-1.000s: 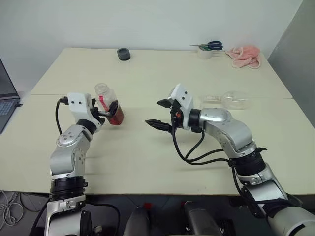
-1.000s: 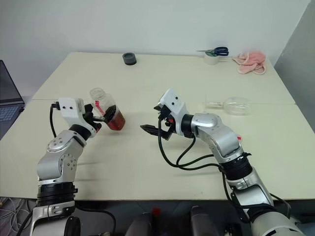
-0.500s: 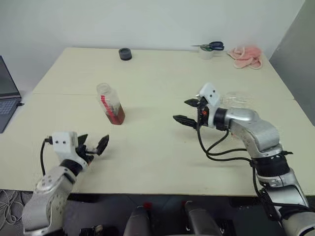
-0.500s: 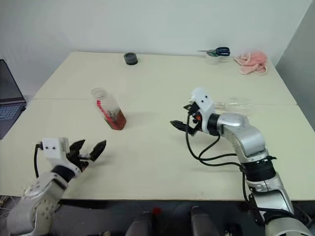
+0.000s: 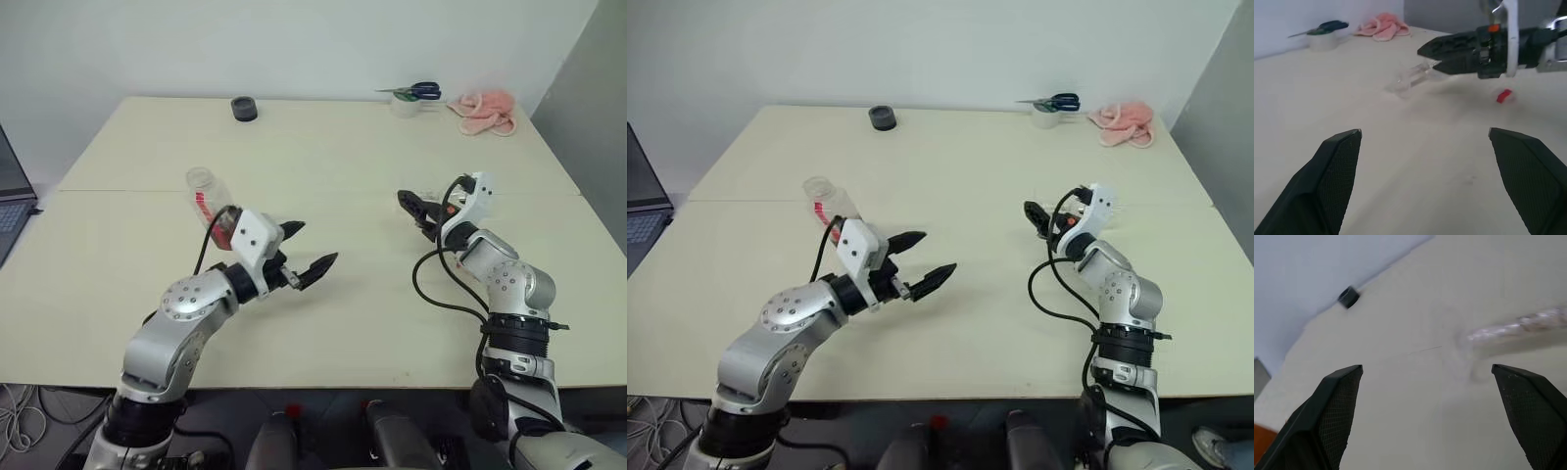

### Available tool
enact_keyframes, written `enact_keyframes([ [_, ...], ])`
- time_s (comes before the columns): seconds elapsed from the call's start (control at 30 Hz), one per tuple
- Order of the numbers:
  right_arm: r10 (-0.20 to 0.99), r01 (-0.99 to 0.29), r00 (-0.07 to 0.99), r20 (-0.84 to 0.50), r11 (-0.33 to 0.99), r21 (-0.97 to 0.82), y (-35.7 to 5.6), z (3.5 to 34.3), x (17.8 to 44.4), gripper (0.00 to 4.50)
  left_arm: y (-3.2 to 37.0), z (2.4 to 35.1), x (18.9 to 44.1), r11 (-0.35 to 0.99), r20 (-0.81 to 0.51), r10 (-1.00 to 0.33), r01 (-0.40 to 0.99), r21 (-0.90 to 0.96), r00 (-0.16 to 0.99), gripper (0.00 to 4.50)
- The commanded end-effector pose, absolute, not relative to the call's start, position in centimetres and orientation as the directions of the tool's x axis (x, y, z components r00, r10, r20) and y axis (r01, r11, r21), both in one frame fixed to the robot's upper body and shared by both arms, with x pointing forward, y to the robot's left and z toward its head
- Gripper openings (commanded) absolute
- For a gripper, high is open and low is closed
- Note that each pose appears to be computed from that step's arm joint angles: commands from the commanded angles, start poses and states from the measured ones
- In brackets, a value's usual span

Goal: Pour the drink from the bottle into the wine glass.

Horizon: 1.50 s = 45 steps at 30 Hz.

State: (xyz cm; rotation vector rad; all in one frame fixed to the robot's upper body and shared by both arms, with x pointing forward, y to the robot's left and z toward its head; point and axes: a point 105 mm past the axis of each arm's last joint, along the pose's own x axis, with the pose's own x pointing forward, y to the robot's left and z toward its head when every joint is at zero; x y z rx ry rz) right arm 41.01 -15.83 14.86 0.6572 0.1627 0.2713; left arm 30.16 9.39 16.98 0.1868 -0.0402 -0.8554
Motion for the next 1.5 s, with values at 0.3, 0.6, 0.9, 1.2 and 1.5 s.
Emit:
enact_keyframes([
  [0.3, 0.148, -0.052, 0.989, -0.01, 0.41, 0.911, -17.1, 15.7, 45.1, 4.5, 9.7, 17.3, 30.6, 0.645, -0.024, -0.747, 0.733, 0.217, 0.665, 4.45],
  [0.6, 0.102, 0.003, 0.994, -0.037, 0.317, 0.949, -17.1, 14.7, 46.2, 4.5, 10.3, 17.3, 30.6, 0.668, -0.022, -0.724, 0.709, 0.226, 0.69, 4.45],
  [0.9, 0.01, 0.091, 0.995, -0.095, 0.195, 0.977, -17.8, 12.9, 47.0, 3.6, 10.6, 17.7, 30.7, 0.678, -0.024, -0.71, 0.692, 0.247, 0.704, 4.5],
  [1.2, -0.017, 0.155, 0.988, -0.154, 0.158, 0.975, -17.9, 11.4, 46.9, 0.34, 10.9, 17.8, 30.8, 0.687, -0.023, -0.7, 0.681, 0.252, 0.714, 4.5],
  [1.5, 0.089, -0.19, 0.982, 0.168, 0.482, 0.855, -15.9, 19.6, 47.6, 0.19, 11.3, 18.0, 31.1, 0.696, -0.015, -0.69, 0.669, 0.261, 0.724, 4.5],
])
